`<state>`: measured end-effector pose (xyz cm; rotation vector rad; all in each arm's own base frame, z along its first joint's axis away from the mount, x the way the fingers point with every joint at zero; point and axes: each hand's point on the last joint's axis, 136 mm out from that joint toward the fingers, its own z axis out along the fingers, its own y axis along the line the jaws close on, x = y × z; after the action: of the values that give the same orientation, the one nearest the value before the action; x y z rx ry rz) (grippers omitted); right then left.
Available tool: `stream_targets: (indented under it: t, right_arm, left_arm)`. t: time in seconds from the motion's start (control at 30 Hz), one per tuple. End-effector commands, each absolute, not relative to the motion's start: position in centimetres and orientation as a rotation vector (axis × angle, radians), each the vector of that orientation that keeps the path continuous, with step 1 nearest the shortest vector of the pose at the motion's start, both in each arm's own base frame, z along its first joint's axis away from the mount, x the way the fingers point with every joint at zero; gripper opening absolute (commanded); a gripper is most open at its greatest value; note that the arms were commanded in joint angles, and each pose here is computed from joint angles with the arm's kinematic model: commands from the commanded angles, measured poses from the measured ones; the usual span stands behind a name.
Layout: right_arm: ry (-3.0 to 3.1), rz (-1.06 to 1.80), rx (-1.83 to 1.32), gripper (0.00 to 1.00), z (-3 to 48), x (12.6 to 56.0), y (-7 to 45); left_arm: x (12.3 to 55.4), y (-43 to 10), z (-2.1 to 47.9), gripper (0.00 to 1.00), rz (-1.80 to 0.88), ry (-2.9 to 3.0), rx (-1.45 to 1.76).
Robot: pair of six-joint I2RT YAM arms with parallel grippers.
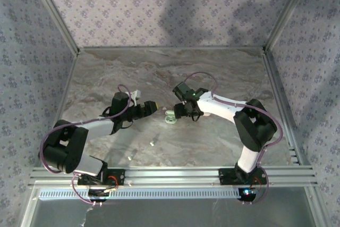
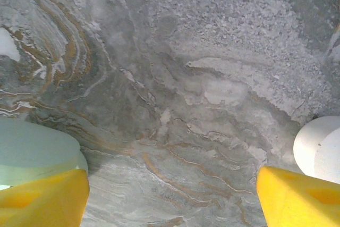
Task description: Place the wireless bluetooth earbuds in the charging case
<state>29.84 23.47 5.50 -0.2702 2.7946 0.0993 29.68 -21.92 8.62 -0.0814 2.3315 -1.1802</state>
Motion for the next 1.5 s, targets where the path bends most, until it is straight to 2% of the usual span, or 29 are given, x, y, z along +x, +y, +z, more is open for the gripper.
stream_targets:
  t: [0.0, 0.47, 0.73, 1.07, 1.17, 1.47]
  right_arm:
    - [2.8, 0.11, -0.287, 0.84, 5.8, 30.7, 24.0]
    - [2.804, 0.149, -0.298, 0.84, 5.9, 31.5, 24.7]
    - [2.721, 0.236, -0.282, 0.83, 8.6, 31.1, 25.1]
    - [2.668, 0.417, -0.343, 0.84, 11.0, 26.2, 25.7]
    - [2.667, 0.487, -0.385, 0.84, 11.1, 24.2, 26.8]
    - [2.621, 0.454, -0.634, 0.84, 10.0, 19.4, 31.1]
  left_arm:
    - [30.0, -22.2, 8.9, 0.94, -1.202, 2.316, -0.067]
    - [29.9, -22.2, 8.9, 0.94, -1.207, 2.316, -0.064]
    - [29.7, -21.8, 10.0, 0.94, -1.182, 2.263, -0.045]
    - [28.6, -19.1, 13.8, 0.95, -1.036, 2.096, -0.038]
    - [28.4, -18.1, 14.3, 1.0, -0.989, 2.068, -0.069]
    - [29.5, -17.0, 12.4, 1.0, -1.012, 2.139, -0.184]
